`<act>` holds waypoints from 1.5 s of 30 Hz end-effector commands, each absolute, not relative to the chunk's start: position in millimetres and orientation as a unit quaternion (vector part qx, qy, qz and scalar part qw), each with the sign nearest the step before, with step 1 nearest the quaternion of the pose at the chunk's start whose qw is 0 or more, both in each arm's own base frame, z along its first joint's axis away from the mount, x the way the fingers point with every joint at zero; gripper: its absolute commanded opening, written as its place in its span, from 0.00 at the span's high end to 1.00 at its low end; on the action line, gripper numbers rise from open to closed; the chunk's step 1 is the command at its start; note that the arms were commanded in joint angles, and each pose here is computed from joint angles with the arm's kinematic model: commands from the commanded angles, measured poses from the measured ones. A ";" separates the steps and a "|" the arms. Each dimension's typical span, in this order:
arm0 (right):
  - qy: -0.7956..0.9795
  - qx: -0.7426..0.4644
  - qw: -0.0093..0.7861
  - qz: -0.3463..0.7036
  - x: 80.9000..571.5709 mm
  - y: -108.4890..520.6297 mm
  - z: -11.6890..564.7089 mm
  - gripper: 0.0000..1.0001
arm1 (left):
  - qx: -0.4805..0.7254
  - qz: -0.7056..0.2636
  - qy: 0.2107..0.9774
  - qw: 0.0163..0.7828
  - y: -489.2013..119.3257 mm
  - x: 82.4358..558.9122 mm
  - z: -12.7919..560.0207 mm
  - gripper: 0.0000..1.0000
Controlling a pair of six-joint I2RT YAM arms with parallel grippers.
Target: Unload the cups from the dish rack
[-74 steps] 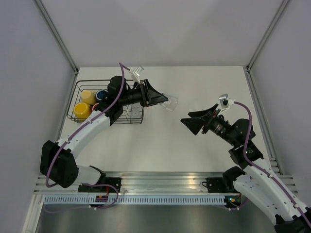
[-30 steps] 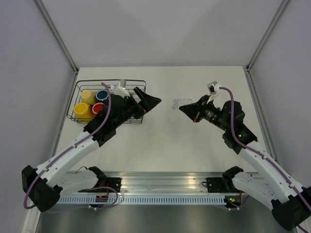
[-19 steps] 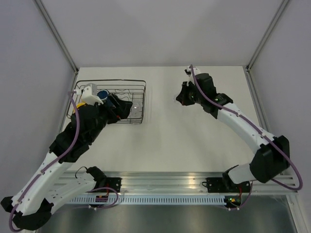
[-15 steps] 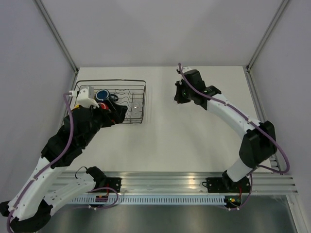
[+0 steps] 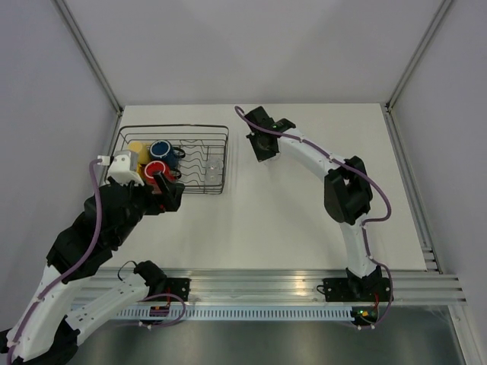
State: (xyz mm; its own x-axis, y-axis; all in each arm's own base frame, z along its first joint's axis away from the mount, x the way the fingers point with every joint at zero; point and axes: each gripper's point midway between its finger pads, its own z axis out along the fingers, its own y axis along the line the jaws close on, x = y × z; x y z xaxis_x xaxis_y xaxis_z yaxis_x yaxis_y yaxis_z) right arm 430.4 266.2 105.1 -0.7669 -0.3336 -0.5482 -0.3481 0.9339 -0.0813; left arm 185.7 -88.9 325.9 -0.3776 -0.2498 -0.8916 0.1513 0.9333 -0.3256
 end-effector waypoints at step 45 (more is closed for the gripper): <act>0.876 -0.112 0.462 0.084 366.2 213.5 275.3 0.44 | -0.028 -0.025 0.892 0.451 -164.8 342.4 236.9 0.00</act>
State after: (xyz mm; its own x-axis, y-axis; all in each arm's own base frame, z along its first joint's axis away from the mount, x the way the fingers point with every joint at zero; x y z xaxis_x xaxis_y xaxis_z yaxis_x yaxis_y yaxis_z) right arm 381.5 219.1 264.6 -0.5848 -0.1787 -0.7913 -0.2736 0.9617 -0.0150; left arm 308.0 -161.3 213.0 -0.6657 -0.0377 -0.7453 -0.0053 0.9989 -0.0458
